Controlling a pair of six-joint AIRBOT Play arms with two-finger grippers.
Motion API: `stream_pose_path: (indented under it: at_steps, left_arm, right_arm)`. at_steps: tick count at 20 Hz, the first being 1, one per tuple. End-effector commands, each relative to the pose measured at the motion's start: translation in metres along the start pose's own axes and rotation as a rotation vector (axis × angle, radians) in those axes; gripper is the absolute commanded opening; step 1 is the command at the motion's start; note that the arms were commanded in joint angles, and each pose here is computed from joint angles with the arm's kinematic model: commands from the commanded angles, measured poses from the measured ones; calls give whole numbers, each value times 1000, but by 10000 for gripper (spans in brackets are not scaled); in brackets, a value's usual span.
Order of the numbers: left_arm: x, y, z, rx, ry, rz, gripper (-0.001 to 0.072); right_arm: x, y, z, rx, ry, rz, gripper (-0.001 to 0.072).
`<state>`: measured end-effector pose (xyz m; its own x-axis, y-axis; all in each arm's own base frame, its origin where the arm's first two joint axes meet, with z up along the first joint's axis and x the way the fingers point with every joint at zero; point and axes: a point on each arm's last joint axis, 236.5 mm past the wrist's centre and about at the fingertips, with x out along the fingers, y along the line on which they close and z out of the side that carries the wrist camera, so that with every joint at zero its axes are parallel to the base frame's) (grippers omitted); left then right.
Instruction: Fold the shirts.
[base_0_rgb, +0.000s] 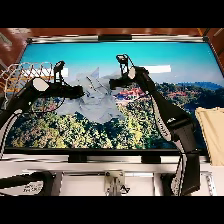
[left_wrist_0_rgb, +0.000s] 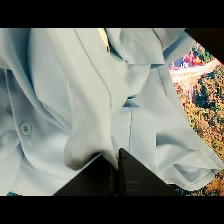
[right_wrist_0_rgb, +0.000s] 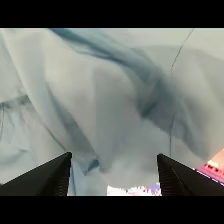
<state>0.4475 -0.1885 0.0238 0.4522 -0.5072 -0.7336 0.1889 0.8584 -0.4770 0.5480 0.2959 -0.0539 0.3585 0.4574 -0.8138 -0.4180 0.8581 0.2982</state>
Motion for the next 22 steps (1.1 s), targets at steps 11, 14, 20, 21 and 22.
stream_pose_path:
  at_steps: [11, 14, 20, 21, 22]
  left_arm:
    - [-5, -6, -2, 39, 6, -9, 49]
    - [-10, -9, 1, 73, -6, -13, 49]
    - [-24, -26, 6, 137, -38, -30, 49]
    - [-25, -29, 5, 142, -38, -34, 49]
    - [-26, -30, 6, 147, -40, -34, 49]
  right_arm:
    - [-11, -78, 16, 446, -71, 151, 645]
    - [10, -67, 7, 532, -41, 220, 645]
    - [30, -68, 2, 620, -39, 246, 315]
    - [29, -68, 1, 598, -36, 247, 161]
    - [26, -68, -1, 595, -27, 253, 78]
